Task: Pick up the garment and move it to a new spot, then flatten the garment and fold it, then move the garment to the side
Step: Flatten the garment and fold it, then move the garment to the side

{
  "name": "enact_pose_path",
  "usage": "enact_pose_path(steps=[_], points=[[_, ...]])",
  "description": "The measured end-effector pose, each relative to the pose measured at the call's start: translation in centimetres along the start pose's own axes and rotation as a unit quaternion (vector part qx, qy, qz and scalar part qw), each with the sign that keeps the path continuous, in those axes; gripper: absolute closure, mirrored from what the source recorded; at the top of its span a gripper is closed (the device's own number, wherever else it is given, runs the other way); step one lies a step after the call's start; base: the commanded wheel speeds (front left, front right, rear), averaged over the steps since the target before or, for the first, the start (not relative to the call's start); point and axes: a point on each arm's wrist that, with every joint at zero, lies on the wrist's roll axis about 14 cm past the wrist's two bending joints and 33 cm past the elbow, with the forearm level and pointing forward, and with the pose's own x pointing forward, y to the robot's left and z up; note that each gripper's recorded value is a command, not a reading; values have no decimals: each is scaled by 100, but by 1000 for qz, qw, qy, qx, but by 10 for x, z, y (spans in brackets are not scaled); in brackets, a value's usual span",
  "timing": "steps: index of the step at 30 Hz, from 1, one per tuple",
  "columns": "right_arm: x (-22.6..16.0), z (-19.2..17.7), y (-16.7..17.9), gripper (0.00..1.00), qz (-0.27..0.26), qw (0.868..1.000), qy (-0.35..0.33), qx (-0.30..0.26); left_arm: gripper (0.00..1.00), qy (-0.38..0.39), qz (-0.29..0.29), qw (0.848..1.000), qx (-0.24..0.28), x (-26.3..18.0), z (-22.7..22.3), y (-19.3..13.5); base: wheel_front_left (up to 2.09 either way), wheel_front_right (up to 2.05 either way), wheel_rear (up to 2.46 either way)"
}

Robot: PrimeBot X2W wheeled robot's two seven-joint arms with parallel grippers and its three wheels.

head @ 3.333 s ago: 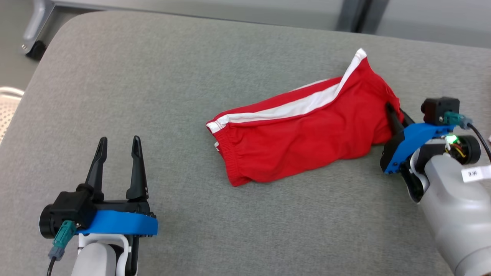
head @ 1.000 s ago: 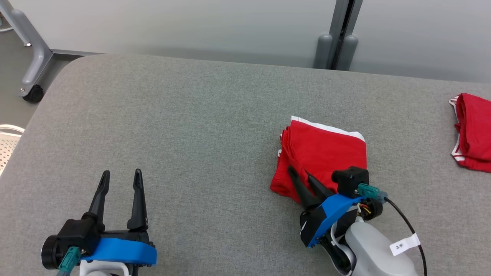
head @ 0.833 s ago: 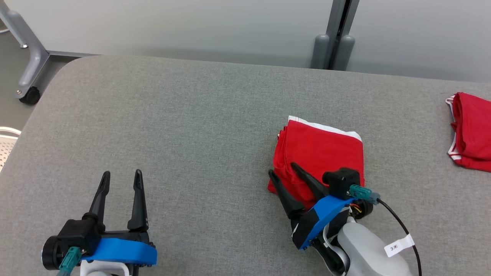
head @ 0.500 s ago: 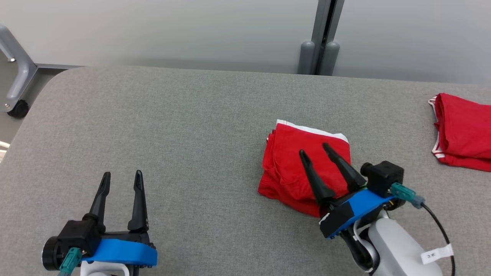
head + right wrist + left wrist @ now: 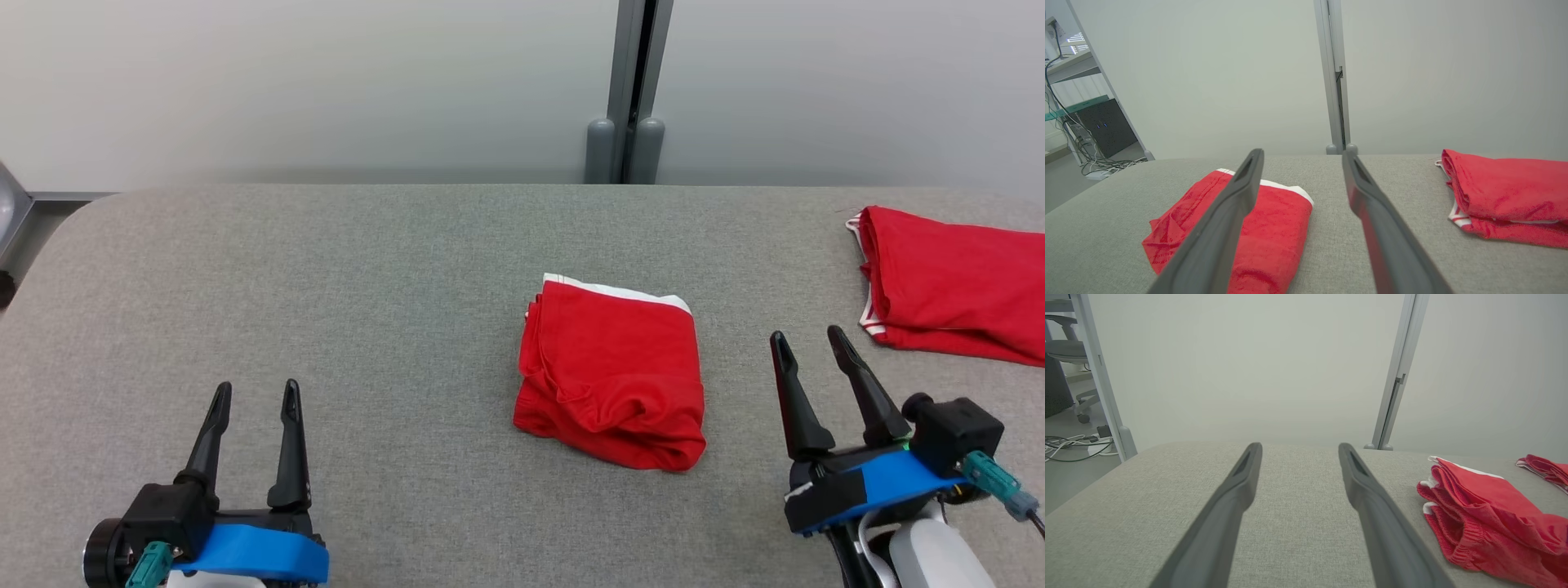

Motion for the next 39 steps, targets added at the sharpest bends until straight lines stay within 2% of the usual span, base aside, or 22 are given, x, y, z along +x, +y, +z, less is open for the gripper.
enact_pose_path(steps=[8,16,22,39], points=[[-35,-4,-18,0,-44,999,5,-11,0,5,-14,1000,16,-3,-2,-5,0,0,0],[-59,-7,-20,0,-62,998,10,-18,0,18,-20,998,52,-18,-9,-6,0,0,0],[-67,-10,-20,0,-67,997,15,-23,0,17,-20,997,68,-24,-7,-5,0,0,0],[-71,-18,-19,0,-69,997,26,-22,0,26,-17,997,71,-30,-13,-1,0,0,0]])
